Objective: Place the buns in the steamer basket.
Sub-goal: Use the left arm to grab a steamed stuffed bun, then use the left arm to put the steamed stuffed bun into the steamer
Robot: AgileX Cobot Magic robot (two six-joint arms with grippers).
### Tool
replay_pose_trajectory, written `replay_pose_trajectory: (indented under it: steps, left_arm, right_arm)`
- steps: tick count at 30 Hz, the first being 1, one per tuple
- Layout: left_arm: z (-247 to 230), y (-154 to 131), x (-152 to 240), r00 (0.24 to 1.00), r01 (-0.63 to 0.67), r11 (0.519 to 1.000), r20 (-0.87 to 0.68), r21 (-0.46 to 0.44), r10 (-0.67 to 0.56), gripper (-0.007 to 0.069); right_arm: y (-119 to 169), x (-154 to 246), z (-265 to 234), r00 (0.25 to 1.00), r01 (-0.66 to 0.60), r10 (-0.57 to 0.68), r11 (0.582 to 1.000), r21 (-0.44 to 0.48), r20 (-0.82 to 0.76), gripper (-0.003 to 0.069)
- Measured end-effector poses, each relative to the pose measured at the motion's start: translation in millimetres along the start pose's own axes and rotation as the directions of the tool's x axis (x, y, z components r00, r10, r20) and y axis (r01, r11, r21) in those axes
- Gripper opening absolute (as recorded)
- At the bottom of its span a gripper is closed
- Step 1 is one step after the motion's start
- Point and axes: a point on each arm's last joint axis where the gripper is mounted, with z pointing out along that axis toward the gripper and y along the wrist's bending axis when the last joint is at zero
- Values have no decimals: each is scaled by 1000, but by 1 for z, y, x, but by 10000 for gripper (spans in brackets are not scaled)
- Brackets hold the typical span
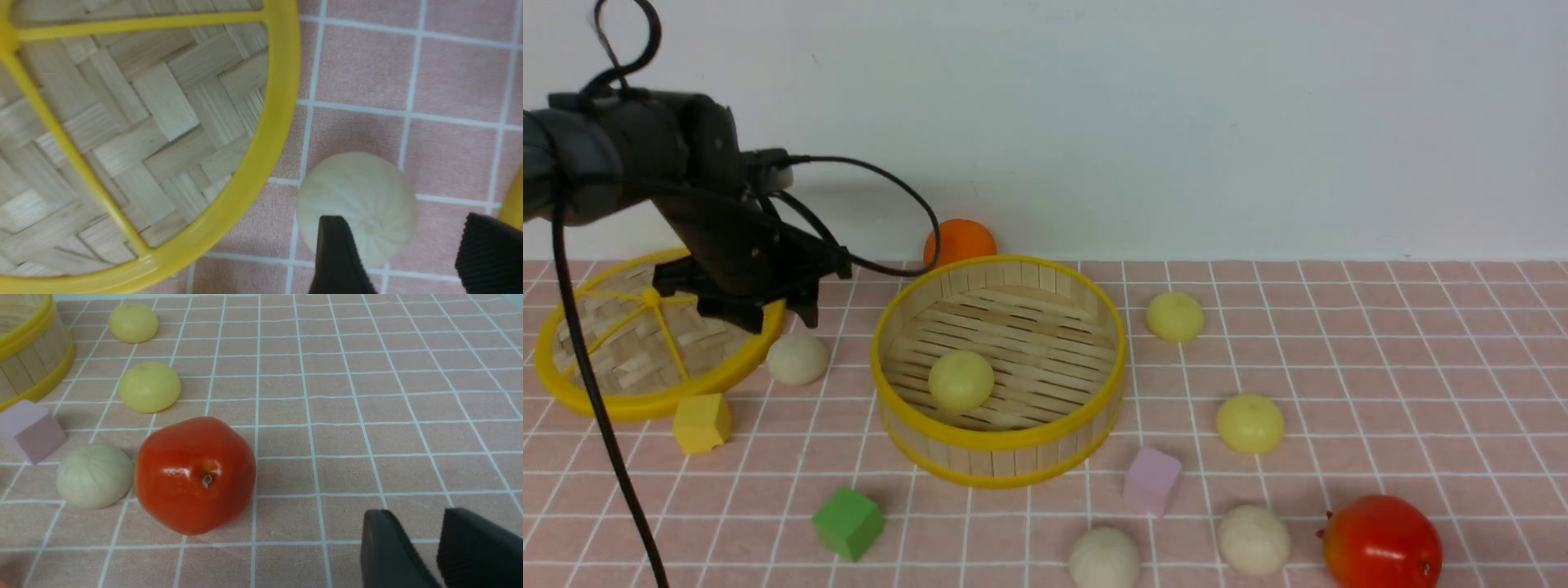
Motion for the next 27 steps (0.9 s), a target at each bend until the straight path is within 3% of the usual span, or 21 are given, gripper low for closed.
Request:
replay_pose_trajectory:
  steps: [11,17,21,25,27]
  left_arm:
    - [29,2,5,1000,5,1000,-31,-11,-5,330]
    - [29,2,6,999,4,1000,-33,-12,-5,137]
    - [13,0,-2,1000,2,1000,-23,-12,-3,30]
    - [-21,-8,-23,999,12,1000,36,20,-13,28]
    - [-49,-19,-37,996,31,996,80,79,-37,28]
  right_arm:
    - [0,0,0,1000,0,0,1000,0,0,242]
    - [0,0,0,1000,0,0,1000,0,0,242]
    - [0,0,0,1000,0,0,1000,0,0,242]
    - [0,0,0,1000,0,0,1000,0,0,242]
    - [0,0,0,1000,0,0,1000,0,0,242]
